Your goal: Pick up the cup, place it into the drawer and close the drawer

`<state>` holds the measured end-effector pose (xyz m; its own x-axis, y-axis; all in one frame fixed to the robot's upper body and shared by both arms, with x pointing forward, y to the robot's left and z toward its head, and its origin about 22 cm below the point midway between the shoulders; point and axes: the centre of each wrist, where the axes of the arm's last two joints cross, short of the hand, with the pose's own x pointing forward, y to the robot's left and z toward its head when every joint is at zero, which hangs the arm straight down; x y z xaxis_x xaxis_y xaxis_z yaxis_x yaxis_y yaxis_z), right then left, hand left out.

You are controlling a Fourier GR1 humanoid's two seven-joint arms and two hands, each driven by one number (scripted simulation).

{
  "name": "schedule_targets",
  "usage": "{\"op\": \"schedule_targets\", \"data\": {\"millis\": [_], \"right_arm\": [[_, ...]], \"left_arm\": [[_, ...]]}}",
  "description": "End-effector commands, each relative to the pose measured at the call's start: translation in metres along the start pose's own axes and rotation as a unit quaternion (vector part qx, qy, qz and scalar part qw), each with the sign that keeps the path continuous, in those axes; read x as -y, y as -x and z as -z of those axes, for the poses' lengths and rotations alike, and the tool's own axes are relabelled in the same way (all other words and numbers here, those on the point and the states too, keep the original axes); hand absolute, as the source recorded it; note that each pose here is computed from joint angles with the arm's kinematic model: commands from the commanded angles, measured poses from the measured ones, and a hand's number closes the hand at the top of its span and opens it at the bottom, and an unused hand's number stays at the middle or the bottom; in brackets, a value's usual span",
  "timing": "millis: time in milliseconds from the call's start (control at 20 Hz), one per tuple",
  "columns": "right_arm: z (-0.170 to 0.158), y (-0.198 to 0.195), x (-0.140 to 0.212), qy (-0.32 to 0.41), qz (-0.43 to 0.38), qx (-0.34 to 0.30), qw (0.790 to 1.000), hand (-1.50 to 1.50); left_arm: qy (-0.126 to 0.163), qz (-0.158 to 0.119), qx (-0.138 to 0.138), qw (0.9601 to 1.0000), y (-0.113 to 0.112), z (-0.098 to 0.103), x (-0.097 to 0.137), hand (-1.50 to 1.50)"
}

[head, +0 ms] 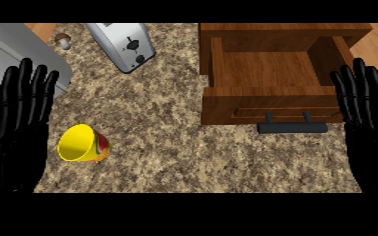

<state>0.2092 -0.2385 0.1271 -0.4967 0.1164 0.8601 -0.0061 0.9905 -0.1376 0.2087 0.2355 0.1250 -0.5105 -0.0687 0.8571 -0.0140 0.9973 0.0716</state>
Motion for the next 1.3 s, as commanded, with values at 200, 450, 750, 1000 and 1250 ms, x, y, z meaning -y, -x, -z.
{"op": "schedule_targets", "data": {"millis": [200, 450, 750, 1000, 1250], "right_arm": [[0.014, 0.01, 0.007, -0.01, 0.027, -0.008, 1.0, -1.5], [0.006, 0.0, -0.006, -0.036, 0.086, -0.039, 0.995, -1.5], [-0.001, -0.011, -0.007, -0.032, 0.08, -0.043, 0.995, -1.5], [0.006, -0.006, -0.006, -0.022, 0.081, -0.038, 0.996, -1.5], [0.021, 0.017, -0.017, -0.035, 0.079, -0.036, 0.996, -1.5]], "left_arm": [[-0.003, 0.009, 0.009, 0.9999, 0.011, -0.018, -0.035, -1.5], [-0.026, -0.093, -0.052, 0.994, 0.018, -0.023, -0.029, -1.5], [-0.024, -0.099, -0.059, 0.9931, 0.015, -0.019, -0.04, -1.5], [-0.024, -0.105, -0.056, 0.9926, -0.001, -0.016, -0.028, -1.5], [-0.028, -0.091, -0.068, 0.9931, 0.013, -0.013, -0.032, -1.5]]}}
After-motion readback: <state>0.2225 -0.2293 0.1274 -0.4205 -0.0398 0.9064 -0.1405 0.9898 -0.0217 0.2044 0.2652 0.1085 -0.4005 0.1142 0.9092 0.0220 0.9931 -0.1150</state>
